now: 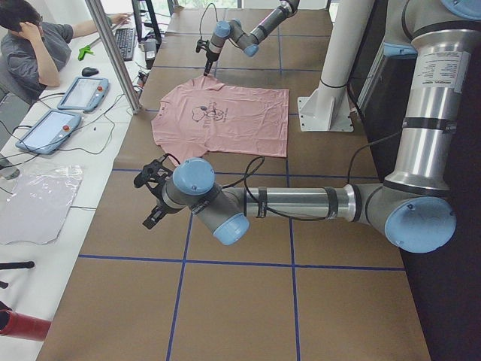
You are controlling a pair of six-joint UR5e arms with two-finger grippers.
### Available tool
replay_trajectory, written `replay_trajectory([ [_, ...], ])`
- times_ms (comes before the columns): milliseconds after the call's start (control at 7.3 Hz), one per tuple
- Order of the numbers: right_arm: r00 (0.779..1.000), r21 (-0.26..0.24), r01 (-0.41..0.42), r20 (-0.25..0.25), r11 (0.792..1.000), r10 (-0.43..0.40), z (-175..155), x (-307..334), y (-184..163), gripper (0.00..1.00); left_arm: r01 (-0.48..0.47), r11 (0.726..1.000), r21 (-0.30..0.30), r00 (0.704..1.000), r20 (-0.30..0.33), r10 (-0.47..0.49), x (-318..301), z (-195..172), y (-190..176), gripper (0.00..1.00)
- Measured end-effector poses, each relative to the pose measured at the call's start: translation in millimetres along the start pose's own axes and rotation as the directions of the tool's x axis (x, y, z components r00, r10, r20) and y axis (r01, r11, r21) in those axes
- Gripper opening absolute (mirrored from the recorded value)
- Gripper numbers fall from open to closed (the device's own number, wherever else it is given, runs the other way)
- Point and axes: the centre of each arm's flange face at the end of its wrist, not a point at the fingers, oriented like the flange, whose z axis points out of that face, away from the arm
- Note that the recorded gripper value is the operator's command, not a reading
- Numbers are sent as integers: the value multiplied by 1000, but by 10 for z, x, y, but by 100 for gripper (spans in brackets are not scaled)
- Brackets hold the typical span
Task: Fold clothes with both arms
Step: 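Move the right gripper over the pink T-shirt's collar and shoulder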
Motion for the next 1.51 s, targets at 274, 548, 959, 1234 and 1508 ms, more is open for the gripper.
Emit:
replay_trajectory([
  [274, 1000, 4, -3, 6, 1000, 3, -31, -22, -11, 0, -1, 1000, 1, 1000, 0, 1, 0, 0, 1, 100],
  [548, 999, 8, -40, 13, 999, 40, -63, -49, -23, 0, -1, 1000, 1, 1000, 0, 1, 0, -1, 0, 100],
  [959, 997, 20, -62, 46, 998, 61, -272, -208, -70, 0, -2, 1000, 2, 1000, 0, 2, 3, -3, -3, 100],
  [1234, 993, 14, -103, 52, 995, 102, -606, -669, -222, 0, -2, 1000, 2, 1000, 0, 2, 5, -4, -6, 100],
  [1508, 984, 13, -169, 65, 986, 168, -897, -1329, -284, 0, -4, 1000, 3, 1000, -1, 4, 10, -3, -15, 100],
])
